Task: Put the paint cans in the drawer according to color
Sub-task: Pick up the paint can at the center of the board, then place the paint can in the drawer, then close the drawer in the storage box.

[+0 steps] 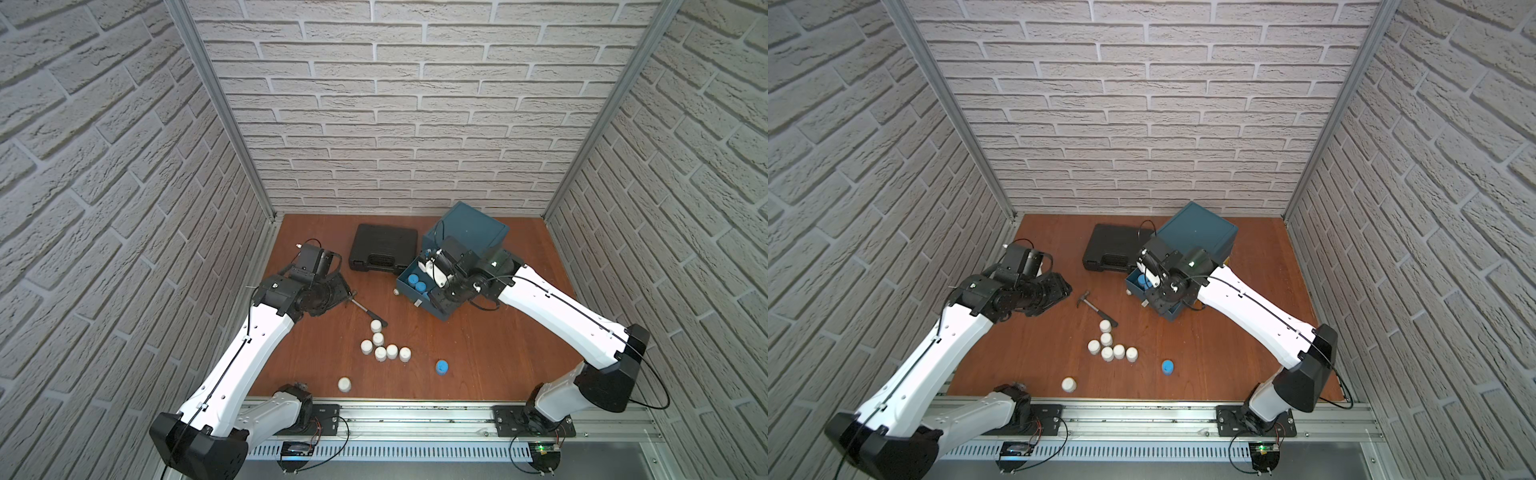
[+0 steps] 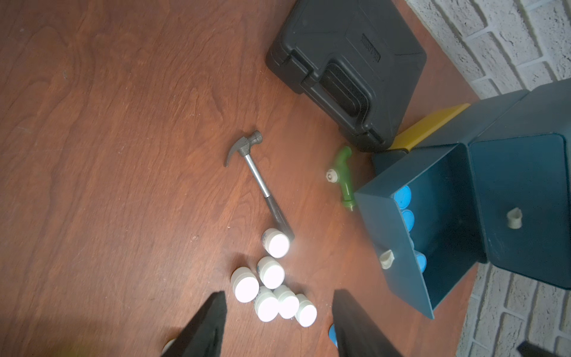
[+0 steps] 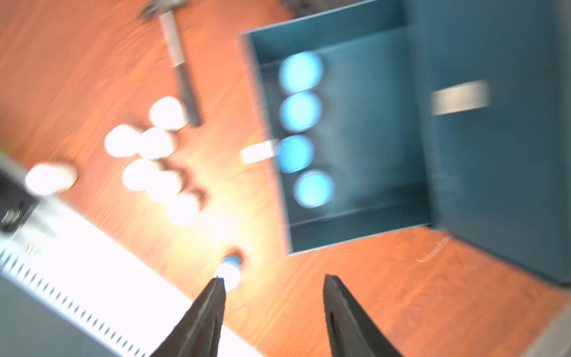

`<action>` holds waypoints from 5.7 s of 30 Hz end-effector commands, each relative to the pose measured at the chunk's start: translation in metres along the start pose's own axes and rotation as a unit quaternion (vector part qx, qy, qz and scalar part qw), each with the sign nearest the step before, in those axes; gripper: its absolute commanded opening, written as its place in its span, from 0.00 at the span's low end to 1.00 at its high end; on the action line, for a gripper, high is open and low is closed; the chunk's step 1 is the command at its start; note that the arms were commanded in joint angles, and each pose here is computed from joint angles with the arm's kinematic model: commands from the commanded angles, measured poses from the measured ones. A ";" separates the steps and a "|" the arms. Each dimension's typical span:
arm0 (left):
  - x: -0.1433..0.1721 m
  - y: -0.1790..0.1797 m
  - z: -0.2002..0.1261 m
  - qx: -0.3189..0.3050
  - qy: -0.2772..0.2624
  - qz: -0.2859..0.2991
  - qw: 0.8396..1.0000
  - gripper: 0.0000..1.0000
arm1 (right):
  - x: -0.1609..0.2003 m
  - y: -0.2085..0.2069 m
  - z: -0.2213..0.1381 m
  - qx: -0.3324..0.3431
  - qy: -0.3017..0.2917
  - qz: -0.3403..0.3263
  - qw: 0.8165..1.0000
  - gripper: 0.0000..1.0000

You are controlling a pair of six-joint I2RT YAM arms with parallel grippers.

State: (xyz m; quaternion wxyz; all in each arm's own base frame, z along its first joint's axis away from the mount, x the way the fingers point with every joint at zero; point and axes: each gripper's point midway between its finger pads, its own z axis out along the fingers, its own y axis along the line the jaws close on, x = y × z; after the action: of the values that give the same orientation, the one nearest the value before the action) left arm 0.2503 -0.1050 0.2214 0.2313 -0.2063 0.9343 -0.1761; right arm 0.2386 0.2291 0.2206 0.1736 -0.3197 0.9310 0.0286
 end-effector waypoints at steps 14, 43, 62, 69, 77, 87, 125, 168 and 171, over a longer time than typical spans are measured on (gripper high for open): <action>-0.003 0.004 -0.006 0.009 -0.023 0.028 0.999 0.61 | 0.116 0.063 0.106 -0.018 0.189 -0.046 0.981 0.66; -0.008 -0.007 -0.011 0.027 -0.027 0.021 0.999 0.61 | 0.143 0.055 0.149 0.020 0.255 -0.027 0.966 0.36; -0.009 -0.010 -0.009 0.029 -0.024 0.024 0.999 0.61 | 0.030 0.021 0.023 0.048 0.117 0.006 0.992 0.17; -0.009 -0.015 -0.007 0.032 -0.023 0.030 0.999 0.61 | -0.041 -0.042 -0.001 0.082 0.061 0.076 0.992 0.17; -0.009 -0.020 -0.008 0.034 -0.027 0.035 0.998 0.61 | -0.054 -0.075 0.039 0.101 0.094 0.095 0.986 0.17; -0.004 -0.031 -0.006 0.039 -0.021 0.045 0.998 0.61 | -0.050 -0.086 0.086 0.114 0.108 0.102 0.982 0.16; 0.049 -0.061 0.061 0.119 0.080 -0.019 0.989 0.51 | -0.054 -0.080 0.119 0.081 0.128 0.097 0.984 0.56; 0.117 -0.155 0.147 0.269 0.158 -0.096 0.945 0.29 | -0.081 -0.100 -0.070 0.042 -0.105 0.176 0.978 0.45; 0.115 -0.159 0.144 0.276 0.150 -0.094 0.945 0.29 | -0.080 -0.099 -0.067 0.040 -0.100 0.175 0.979 0.45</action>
State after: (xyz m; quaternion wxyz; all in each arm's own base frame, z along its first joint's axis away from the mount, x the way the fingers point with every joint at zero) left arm 0.2727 -0.3192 0.1145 0.0977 -0.2020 0.8625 -0.4536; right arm 0.3415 0.1893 0.3131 0.2692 -0.1440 0.9512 0.0448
